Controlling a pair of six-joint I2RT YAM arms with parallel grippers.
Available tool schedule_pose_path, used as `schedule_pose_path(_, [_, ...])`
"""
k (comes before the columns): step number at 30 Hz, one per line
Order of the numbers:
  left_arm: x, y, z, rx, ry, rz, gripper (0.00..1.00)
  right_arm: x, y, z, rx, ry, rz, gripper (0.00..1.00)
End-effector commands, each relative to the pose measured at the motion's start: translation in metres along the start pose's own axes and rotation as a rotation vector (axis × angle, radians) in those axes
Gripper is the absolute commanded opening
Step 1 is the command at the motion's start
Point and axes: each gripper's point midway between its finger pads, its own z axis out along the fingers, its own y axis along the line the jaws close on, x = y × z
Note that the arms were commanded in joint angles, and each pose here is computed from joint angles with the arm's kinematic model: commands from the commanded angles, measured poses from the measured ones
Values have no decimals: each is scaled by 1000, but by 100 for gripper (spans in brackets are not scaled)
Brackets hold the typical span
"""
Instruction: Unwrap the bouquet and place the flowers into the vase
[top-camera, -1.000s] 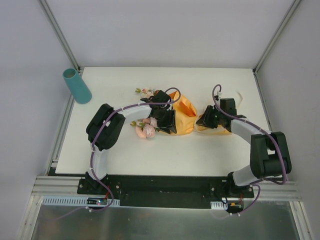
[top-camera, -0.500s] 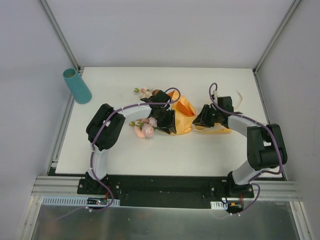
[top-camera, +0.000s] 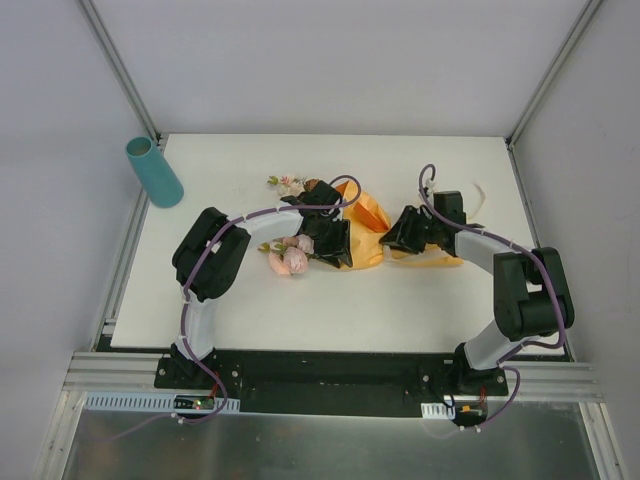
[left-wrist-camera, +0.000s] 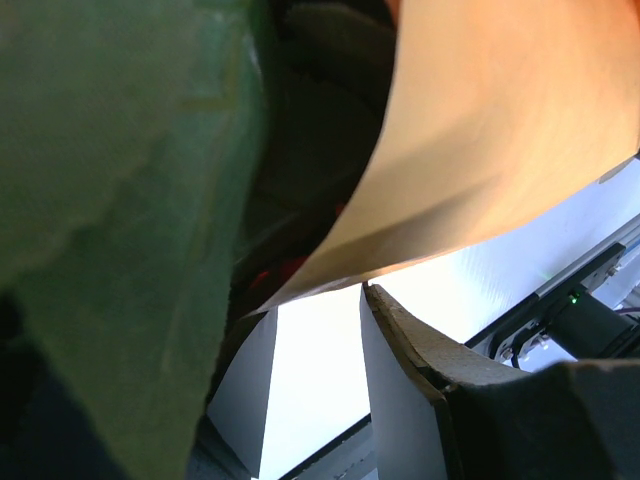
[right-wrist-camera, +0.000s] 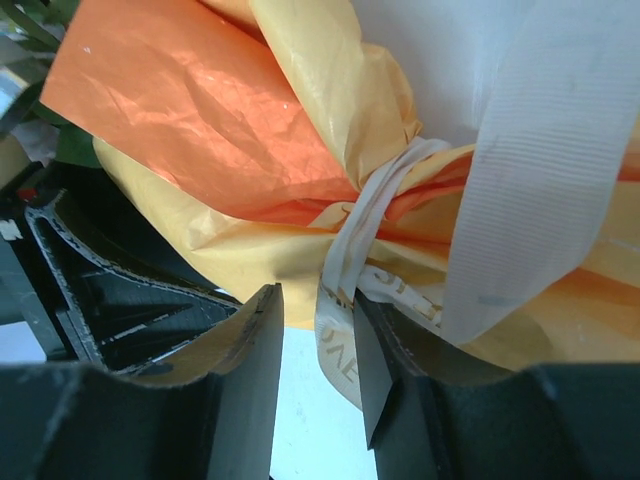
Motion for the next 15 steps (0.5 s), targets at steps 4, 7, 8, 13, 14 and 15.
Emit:
schedule_pose_path(4, [0,-2,-2,-8,-6,-9,41,-24,13,8,-44,-83,93,40])
schedule_pose_path(7, [0,-1,-2,-9,-7,-8,41,-23,18,7,-97,-86,124,40])
schedule_pose_path(8, [-1,-1,-3,-11,-9,-7,41,-24,20,7,-112,-89,130,40])
schedule_pose_path(13, [-2,-2,-2,-9,-10,-8,41,-23,32,7,-224,-62,198,36])
schedule_pose_path(14, [-1,-1,-1,-10,-7,-9,41,-24,33,6,-238,-62,210,32])
schedule_pose_path(15, [-1,-2,-2,-9,-8,-9,41,-25,35,5,-250,-64,213,29])
